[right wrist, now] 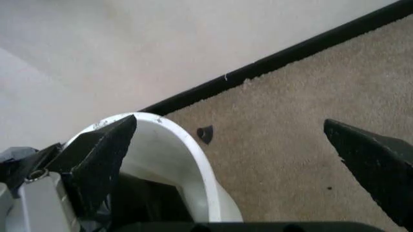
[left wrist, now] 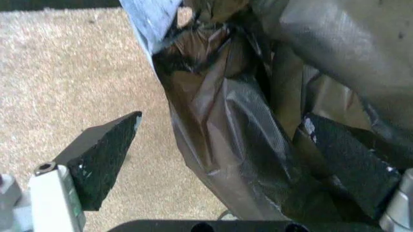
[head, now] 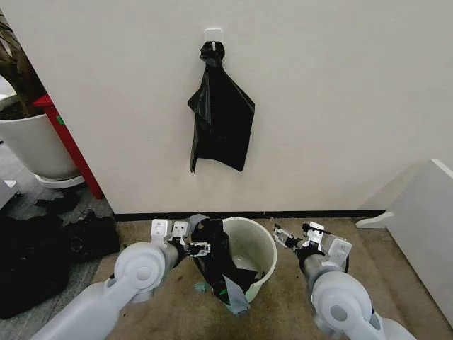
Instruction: Place the garbage bag over the trash bin.
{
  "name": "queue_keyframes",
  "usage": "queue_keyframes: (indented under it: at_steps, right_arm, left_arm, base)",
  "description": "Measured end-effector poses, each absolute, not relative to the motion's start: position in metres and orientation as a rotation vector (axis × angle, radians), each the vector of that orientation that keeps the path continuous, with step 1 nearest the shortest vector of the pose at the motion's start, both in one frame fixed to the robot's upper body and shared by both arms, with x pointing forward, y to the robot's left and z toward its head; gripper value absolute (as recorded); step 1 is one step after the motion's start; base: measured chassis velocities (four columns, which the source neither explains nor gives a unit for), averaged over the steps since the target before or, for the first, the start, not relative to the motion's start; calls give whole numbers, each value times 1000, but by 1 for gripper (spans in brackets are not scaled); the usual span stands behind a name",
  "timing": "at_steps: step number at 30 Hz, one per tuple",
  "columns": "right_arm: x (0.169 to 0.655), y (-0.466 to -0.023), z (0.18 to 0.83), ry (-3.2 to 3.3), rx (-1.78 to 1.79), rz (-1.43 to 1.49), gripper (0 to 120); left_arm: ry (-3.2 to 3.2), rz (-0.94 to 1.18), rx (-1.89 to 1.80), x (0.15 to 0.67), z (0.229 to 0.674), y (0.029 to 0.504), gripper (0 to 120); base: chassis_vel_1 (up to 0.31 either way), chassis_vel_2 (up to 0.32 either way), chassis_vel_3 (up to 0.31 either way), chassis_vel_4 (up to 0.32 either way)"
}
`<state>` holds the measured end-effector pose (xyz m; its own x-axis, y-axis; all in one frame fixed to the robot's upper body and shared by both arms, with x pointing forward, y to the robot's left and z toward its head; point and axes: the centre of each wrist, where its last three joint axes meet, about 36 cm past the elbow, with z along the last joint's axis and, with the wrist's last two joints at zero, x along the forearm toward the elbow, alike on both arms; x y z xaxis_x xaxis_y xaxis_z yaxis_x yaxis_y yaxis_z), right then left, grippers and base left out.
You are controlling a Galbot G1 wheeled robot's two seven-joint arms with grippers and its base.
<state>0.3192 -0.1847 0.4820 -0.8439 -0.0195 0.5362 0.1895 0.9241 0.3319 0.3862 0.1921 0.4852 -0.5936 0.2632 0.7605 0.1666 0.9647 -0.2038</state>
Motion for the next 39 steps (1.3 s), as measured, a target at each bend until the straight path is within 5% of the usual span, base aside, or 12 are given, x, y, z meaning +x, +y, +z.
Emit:
queue_keyframes:
  at_steps: [19,39]
  right_arm:
    - [319,-183,487,-2539,-119,-534,100]
    - [315,-181,485,-2532,-123,-541,100]
  left_arm:
    - [-2141,139,-270,402,467,174,95]
    - [-2116,98,-214,406,455,167,28]
  base:
    - [0,0,0,0]
    - [0,0,0,0]
